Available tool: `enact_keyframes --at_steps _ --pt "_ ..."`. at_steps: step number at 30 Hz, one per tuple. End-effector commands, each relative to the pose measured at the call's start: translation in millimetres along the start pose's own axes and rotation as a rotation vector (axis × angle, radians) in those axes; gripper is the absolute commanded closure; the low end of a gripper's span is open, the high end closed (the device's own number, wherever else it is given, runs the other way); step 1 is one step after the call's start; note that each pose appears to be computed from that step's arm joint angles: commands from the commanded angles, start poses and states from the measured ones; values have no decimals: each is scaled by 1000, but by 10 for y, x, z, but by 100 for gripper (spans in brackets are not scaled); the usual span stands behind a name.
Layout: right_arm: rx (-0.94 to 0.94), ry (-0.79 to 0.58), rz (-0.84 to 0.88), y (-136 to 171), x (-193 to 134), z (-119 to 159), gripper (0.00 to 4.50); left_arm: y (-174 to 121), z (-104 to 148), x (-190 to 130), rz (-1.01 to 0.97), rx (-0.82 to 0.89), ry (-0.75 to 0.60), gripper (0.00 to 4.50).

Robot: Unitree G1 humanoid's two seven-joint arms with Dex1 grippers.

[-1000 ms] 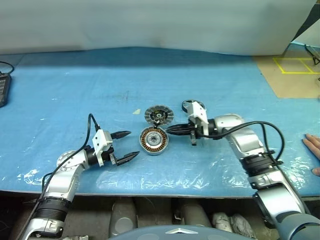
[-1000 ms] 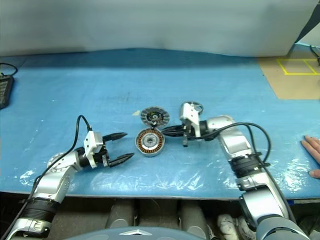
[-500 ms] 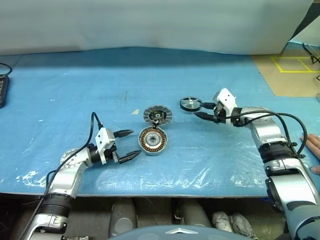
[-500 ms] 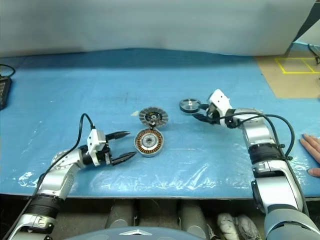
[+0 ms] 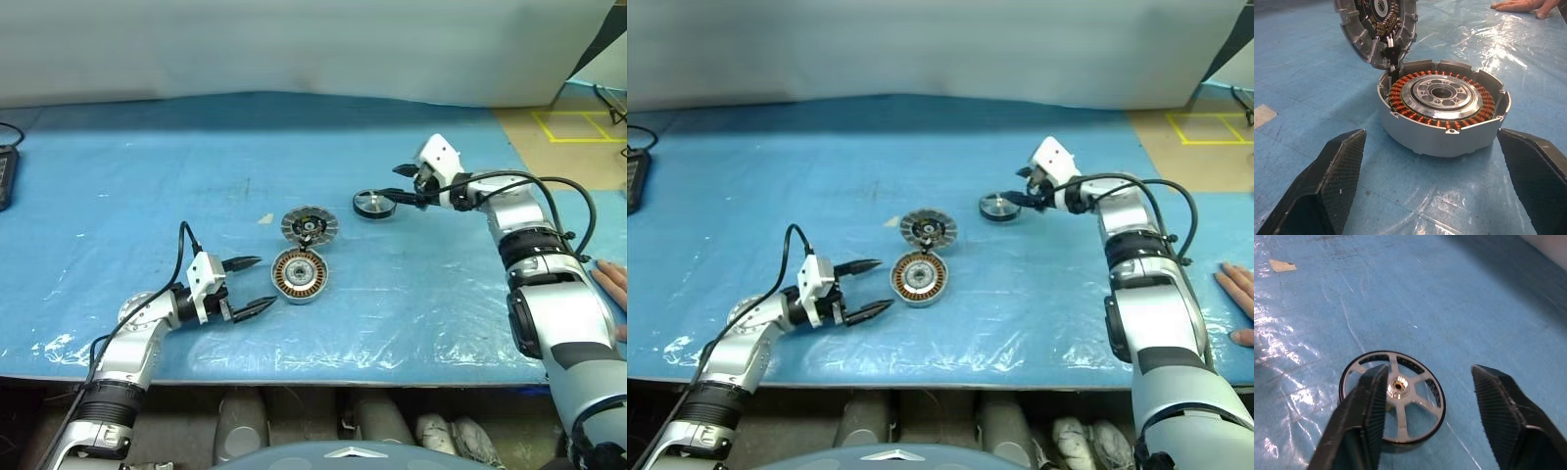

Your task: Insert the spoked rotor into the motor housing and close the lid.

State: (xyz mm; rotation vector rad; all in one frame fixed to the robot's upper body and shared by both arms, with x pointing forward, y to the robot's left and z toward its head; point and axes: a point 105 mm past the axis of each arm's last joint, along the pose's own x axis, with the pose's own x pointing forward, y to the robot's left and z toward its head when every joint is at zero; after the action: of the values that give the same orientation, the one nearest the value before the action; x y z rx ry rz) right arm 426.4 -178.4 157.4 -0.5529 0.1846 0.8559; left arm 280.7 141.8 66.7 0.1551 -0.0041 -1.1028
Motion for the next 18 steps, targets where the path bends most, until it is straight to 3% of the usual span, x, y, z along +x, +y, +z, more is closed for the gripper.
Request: enact_keyframes --at_steps 1,2,3,18 --pt "-64 11 16 1 70 83 42 14 56 0 10 31 -21 0" --pt "-79 26 26 16 91 75 4 10 53 0 12 30 -21 0" --pt "-89 37 33 24 102 68 1 8 52 1 13 30 -22 0" --pt "-168 142 45 -39 137 97 1 -20 12 4 29 22 -22 0"
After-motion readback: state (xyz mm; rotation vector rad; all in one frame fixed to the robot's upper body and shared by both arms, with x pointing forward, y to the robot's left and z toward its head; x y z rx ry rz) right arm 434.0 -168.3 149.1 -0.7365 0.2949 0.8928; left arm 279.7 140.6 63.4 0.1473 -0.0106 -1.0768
